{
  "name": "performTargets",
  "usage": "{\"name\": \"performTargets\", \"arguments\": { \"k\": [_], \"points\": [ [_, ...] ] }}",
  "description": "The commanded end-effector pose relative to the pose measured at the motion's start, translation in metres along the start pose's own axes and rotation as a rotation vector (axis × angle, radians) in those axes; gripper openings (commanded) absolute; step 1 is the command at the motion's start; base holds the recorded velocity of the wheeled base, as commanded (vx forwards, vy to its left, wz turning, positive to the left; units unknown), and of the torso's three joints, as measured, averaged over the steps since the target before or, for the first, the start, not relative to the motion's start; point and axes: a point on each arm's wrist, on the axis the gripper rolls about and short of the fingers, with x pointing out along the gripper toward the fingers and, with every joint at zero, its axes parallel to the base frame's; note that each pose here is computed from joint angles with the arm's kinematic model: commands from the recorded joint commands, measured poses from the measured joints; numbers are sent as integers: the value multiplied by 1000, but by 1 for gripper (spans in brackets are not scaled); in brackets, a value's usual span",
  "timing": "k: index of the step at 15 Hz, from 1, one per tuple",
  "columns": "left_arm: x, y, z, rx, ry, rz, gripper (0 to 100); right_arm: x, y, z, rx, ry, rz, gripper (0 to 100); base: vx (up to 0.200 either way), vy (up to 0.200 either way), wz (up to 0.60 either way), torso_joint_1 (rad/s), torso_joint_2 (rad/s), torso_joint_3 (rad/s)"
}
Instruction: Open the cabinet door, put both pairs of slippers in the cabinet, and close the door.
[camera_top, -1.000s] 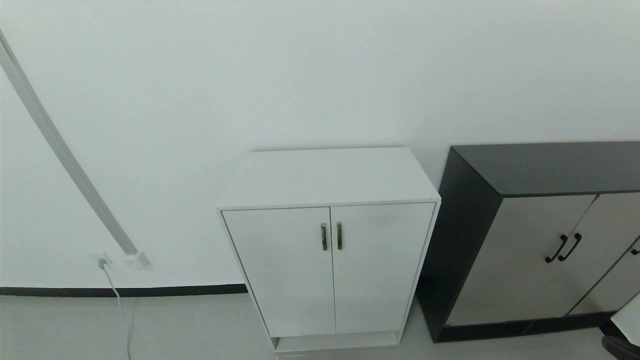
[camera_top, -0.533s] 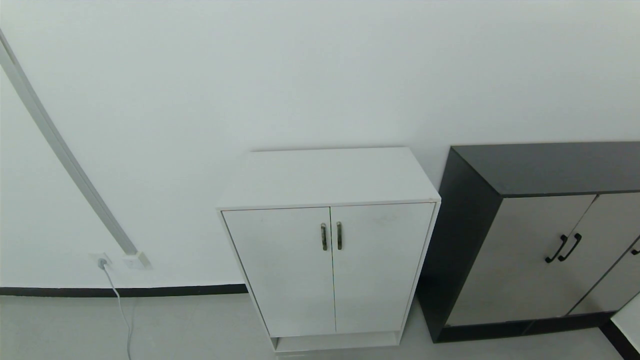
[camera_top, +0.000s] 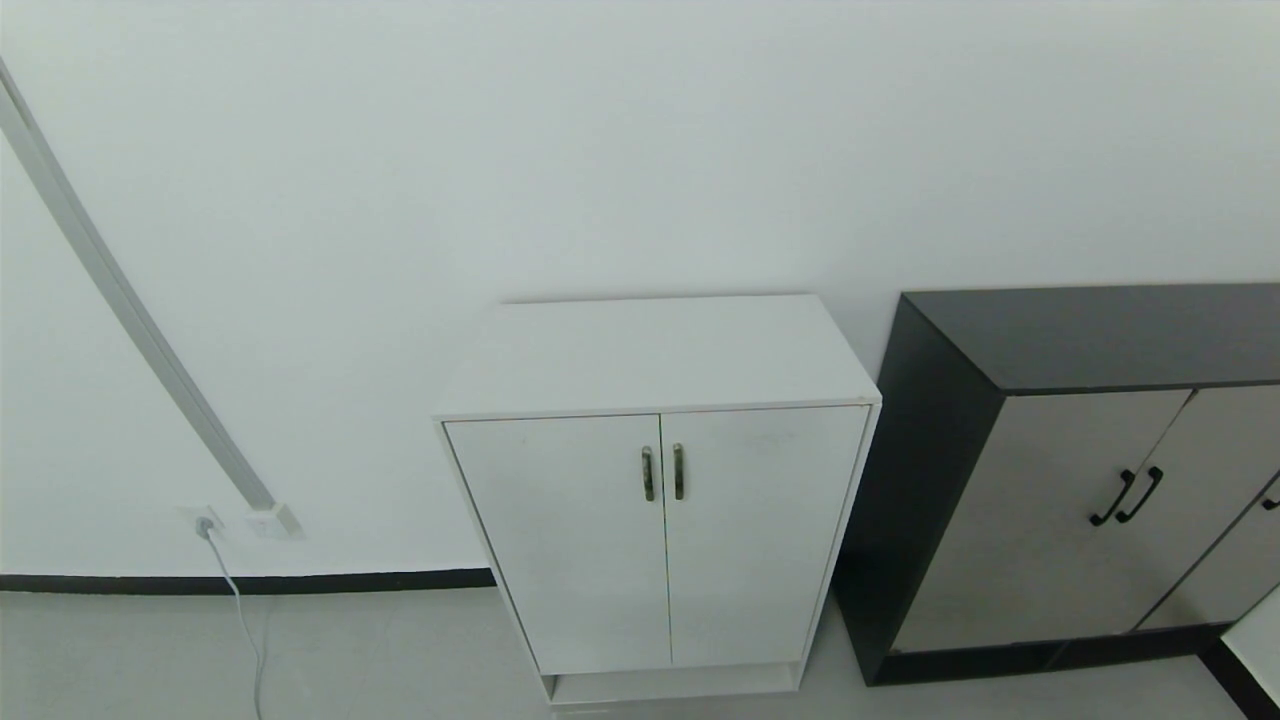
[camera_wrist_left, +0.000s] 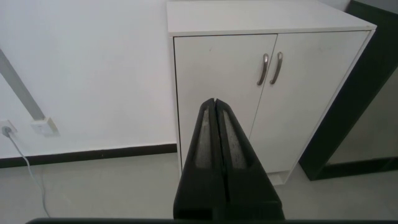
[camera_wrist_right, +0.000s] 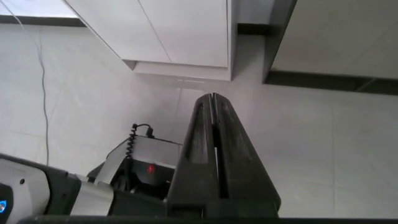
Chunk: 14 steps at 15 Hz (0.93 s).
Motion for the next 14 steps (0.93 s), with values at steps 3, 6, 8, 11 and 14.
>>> {"name": "performTargets", "arguments": {
  "k": [3,6,8,11,14],
  "points": [
    [0,0,0,0,1,0,0,-2,0,0,-28,-24,5,0,0,0,0,0,0,0],
    [0,0,0,1,1,0,0,-10,-1,-9,-133,-54,-67,0,0,0,0,0,0,0],
    [0,0,0,1,1,0,0,-12,-1,-10,-104,-101,-78,0,0,0,0,0,0,0],
    [0,0,0,0,1,0,0,-18,-1,-12,-58,-182,-147,0,0,0,0,0,0,0],
    [0,0,0,1,1,0,0,-25,0,-17,-45,-294,-192,0,0,0,0,0,0,0]
  ]
}}
